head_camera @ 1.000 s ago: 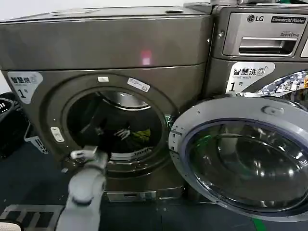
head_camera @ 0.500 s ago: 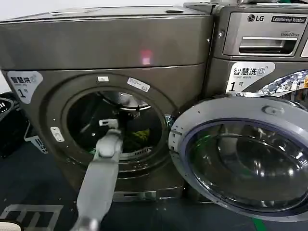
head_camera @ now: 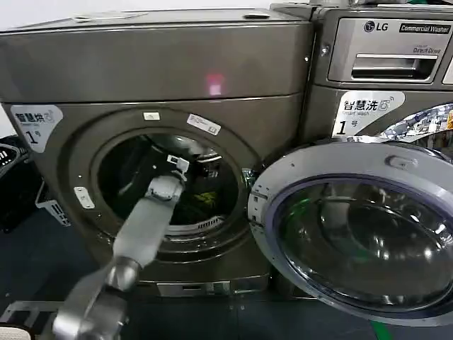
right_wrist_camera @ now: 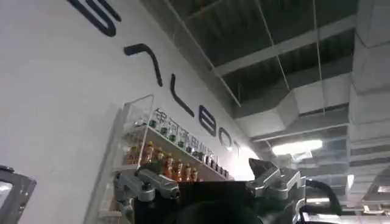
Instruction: Grasp the clothes from the dryer.
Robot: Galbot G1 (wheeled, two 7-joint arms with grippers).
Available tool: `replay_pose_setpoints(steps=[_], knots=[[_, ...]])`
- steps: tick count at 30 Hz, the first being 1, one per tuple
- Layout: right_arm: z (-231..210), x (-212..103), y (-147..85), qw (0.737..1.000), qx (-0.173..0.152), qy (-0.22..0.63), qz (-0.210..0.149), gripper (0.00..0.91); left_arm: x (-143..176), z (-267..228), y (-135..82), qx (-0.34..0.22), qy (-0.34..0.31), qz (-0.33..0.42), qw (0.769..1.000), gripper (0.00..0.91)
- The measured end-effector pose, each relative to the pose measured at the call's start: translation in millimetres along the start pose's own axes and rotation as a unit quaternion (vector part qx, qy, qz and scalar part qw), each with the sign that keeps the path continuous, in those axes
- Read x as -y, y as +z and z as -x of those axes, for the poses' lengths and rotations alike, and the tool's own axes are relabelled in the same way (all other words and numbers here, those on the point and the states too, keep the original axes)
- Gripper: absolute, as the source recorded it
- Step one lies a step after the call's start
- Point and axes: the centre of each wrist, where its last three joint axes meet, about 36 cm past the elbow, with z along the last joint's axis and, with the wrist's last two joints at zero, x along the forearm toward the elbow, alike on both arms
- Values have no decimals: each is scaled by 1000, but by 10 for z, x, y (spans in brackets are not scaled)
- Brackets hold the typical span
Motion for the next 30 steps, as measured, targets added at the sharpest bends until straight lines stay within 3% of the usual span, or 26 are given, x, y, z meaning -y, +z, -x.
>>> replay_pose_setpoints(steps=[7,16,22,30], knots=[[-2,79,-4,1000,2,7,-2,907,-187,94,-119,-92,120,135,979,907],[11,102,25,1000,2,12,0,907,-375,148,-305,-204,190,293,915,907],[7,109,28,1000,0,12,-1,907,-409,171,-283,-269,205,344,876,907],[21,90,24,1000,2,9,-1,907,-386,195,-136,-308,214,351,858,907]])
